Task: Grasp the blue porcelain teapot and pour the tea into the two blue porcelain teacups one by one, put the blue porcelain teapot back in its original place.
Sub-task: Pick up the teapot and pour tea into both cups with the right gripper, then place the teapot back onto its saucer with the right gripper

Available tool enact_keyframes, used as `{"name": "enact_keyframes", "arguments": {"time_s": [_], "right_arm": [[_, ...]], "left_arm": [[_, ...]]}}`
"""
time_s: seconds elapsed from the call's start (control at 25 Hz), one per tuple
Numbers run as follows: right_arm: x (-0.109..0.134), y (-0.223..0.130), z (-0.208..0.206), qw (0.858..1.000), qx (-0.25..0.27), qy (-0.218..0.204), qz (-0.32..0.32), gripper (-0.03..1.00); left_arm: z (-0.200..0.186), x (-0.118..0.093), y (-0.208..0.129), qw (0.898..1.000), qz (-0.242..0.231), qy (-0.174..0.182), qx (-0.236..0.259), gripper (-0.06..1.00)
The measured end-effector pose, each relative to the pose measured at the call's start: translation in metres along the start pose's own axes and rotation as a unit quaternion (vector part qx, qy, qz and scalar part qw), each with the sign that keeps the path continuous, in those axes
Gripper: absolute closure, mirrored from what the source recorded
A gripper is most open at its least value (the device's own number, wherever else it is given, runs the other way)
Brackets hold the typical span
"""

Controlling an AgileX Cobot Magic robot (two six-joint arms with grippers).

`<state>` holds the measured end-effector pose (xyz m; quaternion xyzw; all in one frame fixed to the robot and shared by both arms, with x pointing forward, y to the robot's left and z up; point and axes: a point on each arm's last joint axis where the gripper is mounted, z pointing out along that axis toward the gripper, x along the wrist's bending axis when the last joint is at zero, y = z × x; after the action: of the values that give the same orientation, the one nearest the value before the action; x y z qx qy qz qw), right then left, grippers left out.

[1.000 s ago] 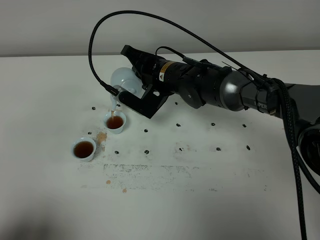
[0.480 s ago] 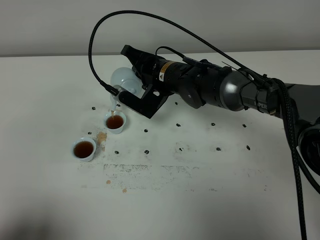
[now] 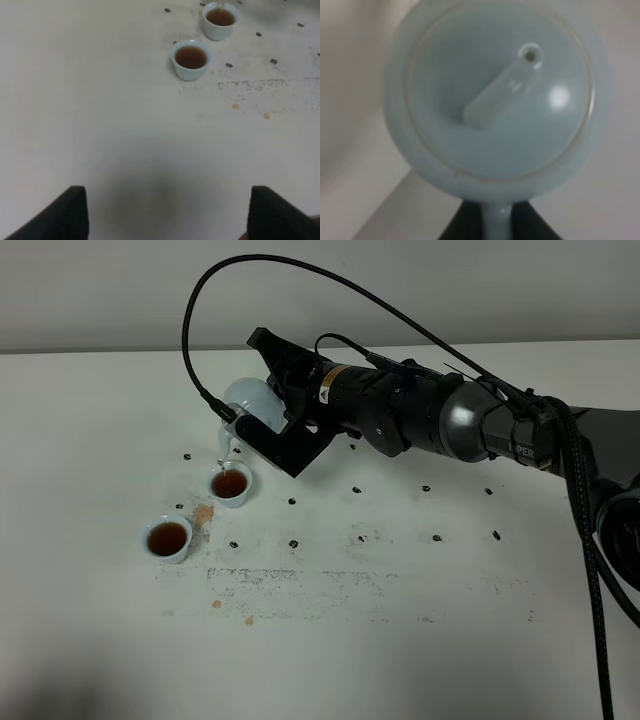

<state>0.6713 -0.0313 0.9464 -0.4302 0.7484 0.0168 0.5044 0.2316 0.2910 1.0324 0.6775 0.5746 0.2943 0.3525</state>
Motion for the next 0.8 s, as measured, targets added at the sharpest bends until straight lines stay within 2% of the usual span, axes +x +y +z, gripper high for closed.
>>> {"name": "enact_keyframes", "arguments": {"time_s": [0.28, 0.44, 0.52, 0.6, 0.64, 0.72, 0.76, 0.8], "right_arm": [[0.008, 0.003, -0.002, 0.995, -0.015, 0.053, 0.088, 0.93], [0.005, 0.000, -0.012, 0.978, -0.013, 0.087, 0.188, 0.93], [-0.004, -0.007, -0.025, 0.961, -0.005, 0.098, 0.259, 0.93], [-0.014, -0.014, -0.038, 0.936, 0.007, 0.099, 0.337, 0.93], [-0.019, -0.018, -0.045, 0.918, 0.014, 0.097, 0.385, 0.93], [-0.024, -0.023, -0.057, 0.868, 0.029, 0.108, 0.483, 0.93], [-0.025, -0.025, -0.062, 0.828, 0.041, 0.117, 0.547, 0.93], [-0.024, -0.026, -0.064, 0.795, 0.051, 0.127, 0.591, 0.93]], "left_arm": [[0.000, 0.000, 0.000, 1.000, 0.000, 0.000, 0.000, 0.31], [0.000, 0.000, 0.000, 1.000, 0.000, 0.000, 0.000, 0.31], [0.000, 0.000, 0.000, 1.000, 0.000, 0.000, 0.000, 0.31], [0.000, 0.000, 0.000, 1.000, 0.000, 0.000, 0.000, 0.31], [0.000, 0.000, 0.000, 1.000, 0.000, 0.000, 0.000, 0.31], [0.000, 0.000, 0.000, 1.000, 0.000, 0.000, 0.000, 0.31], [0.000, 0.000, 0.000, 1.000, 0.000, 0.000, 0.000, 0.31], [0.000, 0.000, 0.000, 1.000, 0.000, 0.000, 0.000, 0.31]]}}
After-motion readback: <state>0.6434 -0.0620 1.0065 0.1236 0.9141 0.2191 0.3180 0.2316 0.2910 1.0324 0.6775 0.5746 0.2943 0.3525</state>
